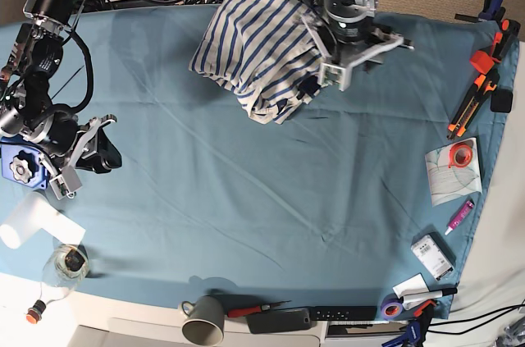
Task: Fold the T-shirt properly
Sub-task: 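Release the edge and reposition the left gripper over the bundle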
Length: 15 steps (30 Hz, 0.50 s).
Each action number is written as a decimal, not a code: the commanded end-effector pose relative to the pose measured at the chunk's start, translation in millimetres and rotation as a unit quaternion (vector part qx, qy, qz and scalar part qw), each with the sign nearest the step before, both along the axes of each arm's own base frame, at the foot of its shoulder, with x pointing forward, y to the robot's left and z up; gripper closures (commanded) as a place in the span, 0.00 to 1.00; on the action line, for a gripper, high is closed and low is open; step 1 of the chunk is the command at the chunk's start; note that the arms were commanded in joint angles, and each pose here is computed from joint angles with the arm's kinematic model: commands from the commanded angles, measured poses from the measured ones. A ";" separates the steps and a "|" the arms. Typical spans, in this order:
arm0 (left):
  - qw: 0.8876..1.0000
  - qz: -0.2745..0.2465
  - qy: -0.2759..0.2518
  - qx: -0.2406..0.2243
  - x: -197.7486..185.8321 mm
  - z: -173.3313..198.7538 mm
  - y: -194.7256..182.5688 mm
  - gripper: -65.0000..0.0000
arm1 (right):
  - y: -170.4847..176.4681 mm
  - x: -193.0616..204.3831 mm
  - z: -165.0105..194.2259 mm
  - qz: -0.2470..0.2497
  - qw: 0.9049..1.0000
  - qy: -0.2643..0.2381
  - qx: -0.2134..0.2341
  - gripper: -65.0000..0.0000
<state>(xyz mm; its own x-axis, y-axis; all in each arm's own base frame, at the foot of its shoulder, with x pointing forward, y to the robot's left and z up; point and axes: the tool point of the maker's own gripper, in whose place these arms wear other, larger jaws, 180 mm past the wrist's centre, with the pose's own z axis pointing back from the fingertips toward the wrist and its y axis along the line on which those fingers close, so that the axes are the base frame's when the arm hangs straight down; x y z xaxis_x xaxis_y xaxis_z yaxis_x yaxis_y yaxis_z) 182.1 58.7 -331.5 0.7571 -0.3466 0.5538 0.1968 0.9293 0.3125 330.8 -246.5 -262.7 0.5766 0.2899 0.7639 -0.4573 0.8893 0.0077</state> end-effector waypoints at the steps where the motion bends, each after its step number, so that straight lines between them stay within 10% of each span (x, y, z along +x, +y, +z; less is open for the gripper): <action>1: 1.000 -0.008 -0.004 -0.012 -0.1 3.7 -5.6 0.63 | -2.0 7.1 17.8 0.003 1.000 -0.030 -0.001 0.76; 15: 0.998 -0.027 -0.050 -0.027 14.1 26.0 -10.5 0.63 | -2.1 7.0 17.7 0.002 1.000 -0.030 -0.002 0.76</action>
<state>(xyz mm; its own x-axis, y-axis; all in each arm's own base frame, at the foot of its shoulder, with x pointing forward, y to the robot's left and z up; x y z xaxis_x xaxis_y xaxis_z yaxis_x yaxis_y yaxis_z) 192.1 49.6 -314.9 0.7010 -0.3644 0.6130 0.2315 0.9293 0.2877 330.8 -246.7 -262.8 0.5768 0.2903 0.7636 -0.4571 0.8894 0.0072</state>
